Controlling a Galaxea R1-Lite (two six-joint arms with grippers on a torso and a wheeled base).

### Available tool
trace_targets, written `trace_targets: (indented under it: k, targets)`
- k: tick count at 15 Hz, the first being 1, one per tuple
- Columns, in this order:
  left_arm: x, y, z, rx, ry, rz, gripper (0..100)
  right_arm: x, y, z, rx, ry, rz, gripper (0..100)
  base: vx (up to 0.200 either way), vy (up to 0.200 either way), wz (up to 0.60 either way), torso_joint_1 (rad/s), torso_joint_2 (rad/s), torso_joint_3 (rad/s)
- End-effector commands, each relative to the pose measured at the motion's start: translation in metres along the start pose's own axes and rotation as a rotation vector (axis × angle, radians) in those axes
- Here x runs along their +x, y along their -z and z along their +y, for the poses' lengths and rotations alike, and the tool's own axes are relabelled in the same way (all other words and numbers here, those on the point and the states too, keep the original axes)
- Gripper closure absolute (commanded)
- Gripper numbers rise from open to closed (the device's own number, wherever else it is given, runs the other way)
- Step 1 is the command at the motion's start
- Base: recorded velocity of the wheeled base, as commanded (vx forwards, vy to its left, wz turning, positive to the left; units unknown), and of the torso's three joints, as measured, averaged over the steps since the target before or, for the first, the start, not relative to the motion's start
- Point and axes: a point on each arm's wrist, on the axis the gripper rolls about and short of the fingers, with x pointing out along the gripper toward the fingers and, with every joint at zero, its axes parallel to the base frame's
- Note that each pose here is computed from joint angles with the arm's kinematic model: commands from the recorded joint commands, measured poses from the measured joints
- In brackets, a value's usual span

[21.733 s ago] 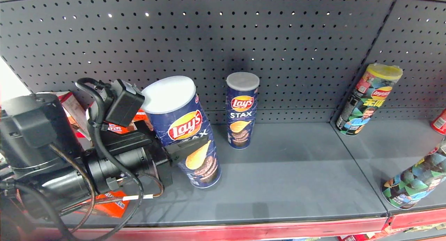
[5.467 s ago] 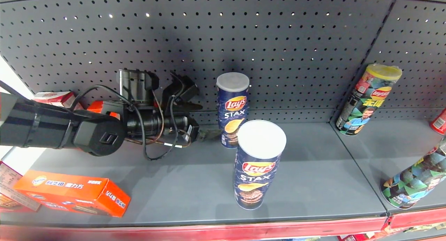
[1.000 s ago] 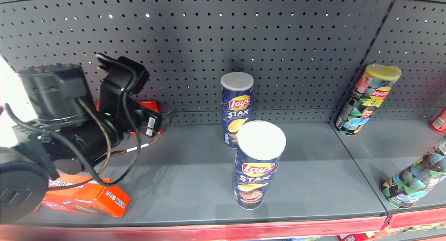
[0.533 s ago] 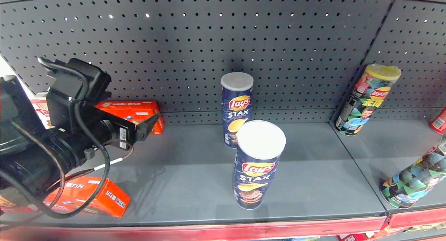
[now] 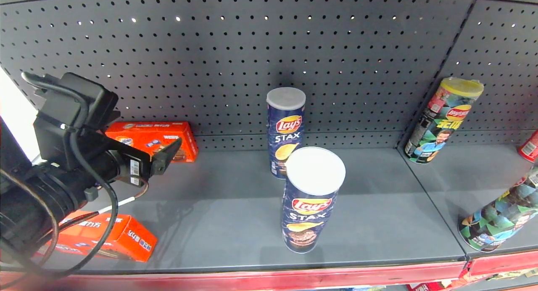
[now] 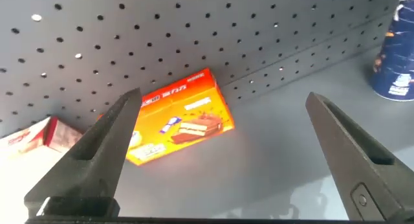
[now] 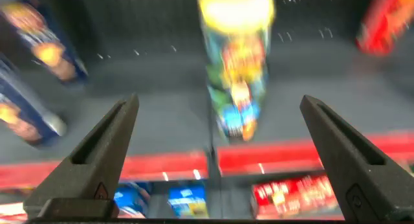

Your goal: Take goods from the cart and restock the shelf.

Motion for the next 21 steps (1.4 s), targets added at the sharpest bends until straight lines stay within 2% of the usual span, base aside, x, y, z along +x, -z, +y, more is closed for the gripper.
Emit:
trace_targets:
  k: [1, 5, 8, 11, 14, 17, 21]
  targets:
    - [-0.003, 0.009, -0.002, 0.005, 0.001, 0.018, 0, 0.032, -0.036, 0.004, -0.051, -0.082, 0.101, 0, 0.000, 0.000, 0.00, 0.000, 0.00, 0.000]
    - [-0.023, 0.024, -0.001, 0.008, 0.005, 0.029, 0, 0.079, -0.055, 0.019, -0.157, -0.302, 0.212, 0, 0.000, 0.000, 0.00, 0.000, 0.00, 0.000]
    - [-0.026, 0.024, 0.002, 0.006, -0.003, 0.024, 0, 0.113, -0.074, 0.033, -0.201, -0.414, 0.233, 0, 0.000, 0.000, 0.00, 0.000, 0.00, 0.000]
    - [-0.026, 0.024, 0.002, 0.008, -0.003, 0.024, 0, 0.140, -0.081, 0.048, -0.206, -0.486, 0.260, 0, 0.000, 0.000, 0.00, 0.000, 0.00, 0.000]
    - [-0.027, 0.026, 0.002, 0.009, -0.005, 0.029, 0, 0.154, -0.074, 0.062, -0.214, -0.549, 0.296, 0, 0.000, 0.000, 0.00, 0.000, 0.00, 0.000]
    - [-0.027, 0.025, 0.002, 0.008, -0.005, 0.028, 0, 0.175, -0.064, 0.086, -0.227, -0.640, 0.335, 0, 0.000, 0.000, 0.00, 0.000, 0.00, 0.000]
    - [-0.027, 0.026, 0.002, 0.009, -0.005, 0.029, 0, 0.196, -0.049, 0.099, -0.274, -0.661, 0.399, 0, 0.000, 0.000, 0.00, 0.000, 0.00, 0.000]
